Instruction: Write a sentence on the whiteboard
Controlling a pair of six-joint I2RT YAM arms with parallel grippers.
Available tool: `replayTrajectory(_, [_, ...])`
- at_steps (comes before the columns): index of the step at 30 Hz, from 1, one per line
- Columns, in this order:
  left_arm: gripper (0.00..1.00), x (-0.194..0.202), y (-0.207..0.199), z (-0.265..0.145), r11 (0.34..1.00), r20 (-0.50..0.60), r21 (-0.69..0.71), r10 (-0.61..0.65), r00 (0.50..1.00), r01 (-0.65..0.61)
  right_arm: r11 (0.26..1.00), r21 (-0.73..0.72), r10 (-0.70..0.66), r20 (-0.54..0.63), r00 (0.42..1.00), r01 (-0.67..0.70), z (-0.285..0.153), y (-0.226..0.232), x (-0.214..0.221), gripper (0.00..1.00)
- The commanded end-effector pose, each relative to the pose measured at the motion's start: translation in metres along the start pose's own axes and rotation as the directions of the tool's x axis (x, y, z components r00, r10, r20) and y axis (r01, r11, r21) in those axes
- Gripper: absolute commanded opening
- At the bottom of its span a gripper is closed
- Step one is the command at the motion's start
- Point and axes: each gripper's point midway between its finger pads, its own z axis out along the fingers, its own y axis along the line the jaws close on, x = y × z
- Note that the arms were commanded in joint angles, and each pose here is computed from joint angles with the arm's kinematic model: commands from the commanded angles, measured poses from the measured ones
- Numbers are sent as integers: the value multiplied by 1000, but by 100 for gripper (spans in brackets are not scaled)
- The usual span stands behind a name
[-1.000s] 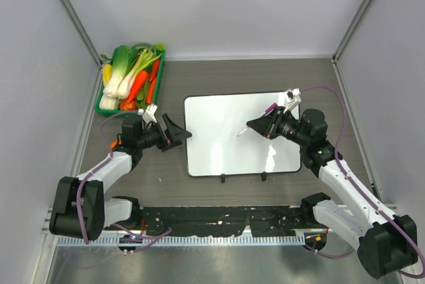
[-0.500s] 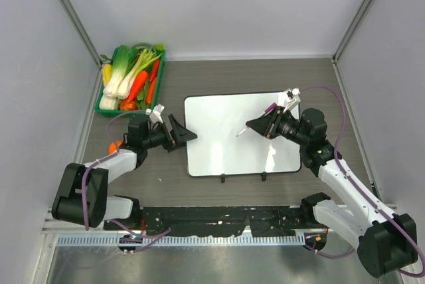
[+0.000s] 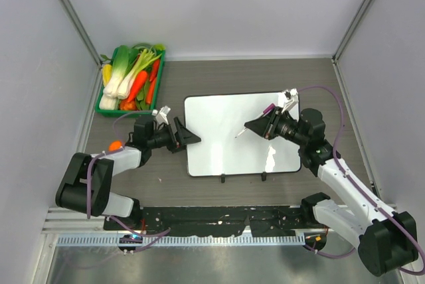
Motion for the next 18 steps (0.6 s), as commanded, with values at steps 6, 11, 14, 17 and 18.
replayTrajectory(6, [65,-15,-25,6,976,37,143,162,986,-166,996,-55,-63,40,997,65,10,22,-19,1])
replayTrajectory(11, [50,-11,-28,4,952,54,190,234,971,-240,995,-54,-81,32,996,82,17,27,-17,1])
replayTrajectory(14, [40,-4,-23,4,943,43,193,267,963,-270,994,-60,-93,35,995,95,20,34,-18,1])
replayTrajectory(17, [29,3,-14,4,944,26,185,274,961,-274,992,-65,-105,38,994,107,23,38,-20,1])
replayTrajectory(18, [25,4,-14,5,945,17,187,270,963,-268,992,-63,-105,40,994,107,24,38,-20,1])
